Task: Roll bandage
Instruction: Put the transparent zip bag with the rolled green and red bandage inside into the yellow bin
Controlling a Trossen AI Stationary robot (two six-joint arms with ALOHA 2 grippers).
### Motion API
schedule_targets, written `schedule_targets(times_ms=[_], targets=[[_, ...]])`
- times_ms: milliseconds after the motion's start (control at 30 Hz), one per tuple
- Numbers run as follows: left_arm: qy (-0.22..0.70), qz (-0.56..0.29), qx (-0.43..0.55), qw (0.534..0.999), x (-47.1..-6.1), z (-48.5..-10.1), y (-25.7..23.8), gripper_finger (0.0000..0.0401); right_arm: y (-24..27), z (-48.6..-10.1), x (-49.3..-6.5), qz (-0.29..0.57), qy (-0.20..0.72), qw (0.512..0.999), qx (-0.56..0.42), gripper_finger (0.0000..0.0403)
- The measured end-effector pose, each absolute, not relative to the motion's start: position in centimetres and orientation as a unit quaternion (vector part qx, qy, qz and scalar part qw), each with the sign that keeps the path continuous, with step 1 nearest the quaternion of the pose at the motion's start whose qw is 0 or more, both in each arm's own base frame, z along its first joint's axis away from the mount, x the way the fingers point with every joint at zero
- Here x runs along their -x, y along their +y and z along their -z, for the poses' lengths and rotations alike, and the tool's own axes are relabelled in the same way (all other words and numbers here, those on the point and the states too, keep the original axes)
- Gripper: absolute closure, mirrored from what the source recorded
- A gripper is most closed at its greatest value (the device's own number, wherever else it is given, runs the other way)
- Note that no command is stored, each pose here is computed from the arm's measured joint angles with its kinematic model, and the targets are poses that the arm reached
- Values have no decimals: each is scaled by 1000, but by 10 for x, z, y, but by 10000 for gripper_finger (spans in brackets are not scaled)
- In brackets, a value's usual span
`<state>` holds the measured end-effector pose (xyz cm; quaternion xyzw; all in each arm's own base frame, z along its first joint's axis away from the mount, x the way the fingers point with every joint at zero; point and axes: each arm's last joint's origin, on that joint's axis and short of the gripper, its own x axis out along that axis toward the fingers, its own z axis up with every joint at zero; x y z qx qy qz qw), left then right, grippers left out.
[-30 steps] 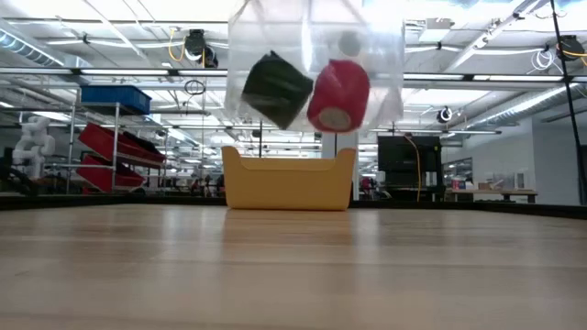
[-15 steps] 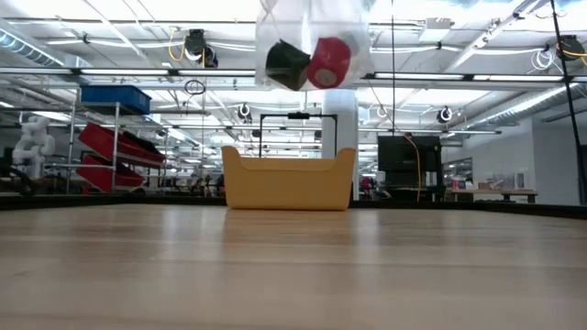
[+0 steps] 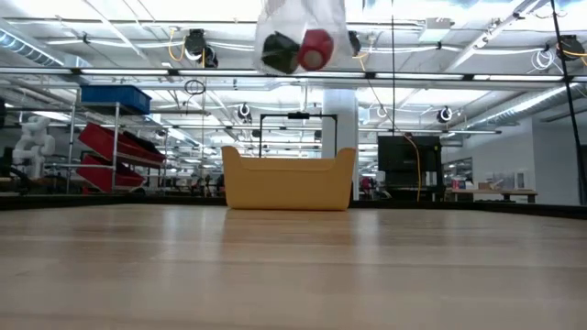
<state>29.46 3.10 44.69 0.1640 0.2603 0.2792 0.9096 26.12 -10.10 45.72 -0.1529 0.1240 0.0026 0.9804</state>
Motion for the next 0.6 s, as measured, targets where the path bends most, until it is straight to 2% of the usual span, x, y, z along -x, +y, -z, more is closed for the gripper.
schedule_targets(times_ms=[267,600], targets=[[288,-305,-128,898,-293,-438,93,386,-166,-443,-286,29,156,980,119,403],[335,-291,-71,893,-300,-409,149,386,-221,-398,-291,44,233,970,60,403]])
